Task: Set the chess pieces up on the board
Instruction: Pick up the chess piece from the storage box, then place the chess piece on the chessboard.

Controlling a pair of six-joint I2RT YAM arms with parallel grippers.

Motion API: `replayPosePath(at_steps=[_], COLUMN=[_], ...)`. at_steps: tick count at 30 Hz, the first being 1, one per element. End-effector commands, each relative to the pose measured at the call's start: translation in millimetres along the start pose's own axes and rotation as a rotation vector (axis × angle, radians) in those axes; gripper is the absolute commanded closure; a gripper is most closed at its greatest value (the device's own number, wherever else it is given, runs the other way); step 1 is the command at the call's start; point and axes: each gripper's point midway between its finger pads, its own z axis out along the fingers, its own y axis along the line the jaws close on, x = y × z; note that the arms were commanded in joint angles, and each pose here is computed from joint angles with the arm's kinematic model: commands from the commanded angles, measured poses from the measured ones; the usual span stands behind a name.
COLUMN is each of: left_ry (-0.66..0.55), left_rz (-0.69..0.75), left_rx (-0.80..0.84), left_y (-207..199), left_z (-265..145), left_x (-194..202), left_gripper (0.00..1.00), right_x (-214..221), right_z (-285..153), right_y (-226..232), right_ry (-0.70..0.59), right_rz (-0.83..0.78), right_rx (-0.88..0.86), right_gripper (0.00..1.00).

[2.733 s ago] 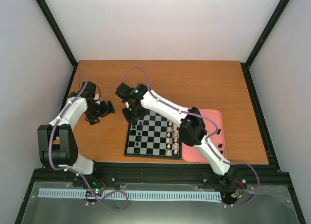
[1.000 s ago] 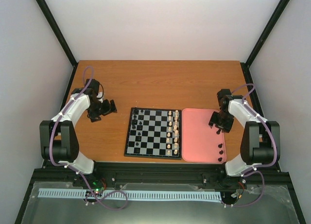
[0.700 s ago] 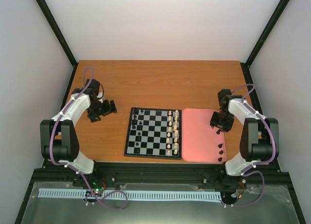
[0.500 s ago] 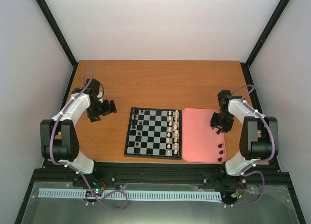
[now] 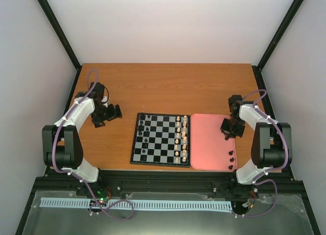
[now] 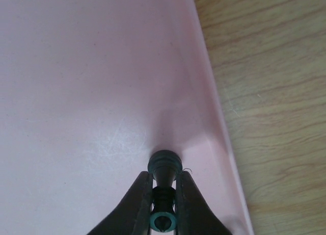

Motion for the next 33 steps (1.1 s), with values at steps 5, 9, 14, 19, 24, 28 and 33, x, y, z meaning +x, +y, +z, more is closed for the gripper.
replayPosePath(at_steps=[5,9,14,19,24,28,33], left_ry=[-0.020,-0.020,-0.018,-0.022,-0.030,-0.039,-0.047], left_rz=[0.027,0.024,0.021,0.016,0.020,0.024,0.032], left_rx=[0.009,0.022,0.025,0.014,-0.002,-0.006,-0.010], left_y=[-5,-8,-8,-5,-4,-4,-4], left_z=[-4,-6,-6,-5,-7,-10,-13], left_x=[-6,-6,-4,-2,-1,-1,1], left_gripper=[0.00,0.00,0.00,0.00,0.00,0.00,0.00], right_x=[4,10,42,105,169,197,207], right_z=[-24,-61,-107,-128,-127,-123,-108], right_y=[11,44,113,199,286,331,354], right_ry=[-0.044,-0.096,-0.152,-0.151,-0.132,-0.118,-0.064], right_rz=[-0.007,-0.111,-0.287,-0.508,-0.759,-0.877,-0.912], right_rx=[-0.085,-0.102,-0.135,-0.195,-0.216,-0.233,-0.264], right_gripper=[0.97,0.97,0.97,0.97,0.97,0.97,0.97])
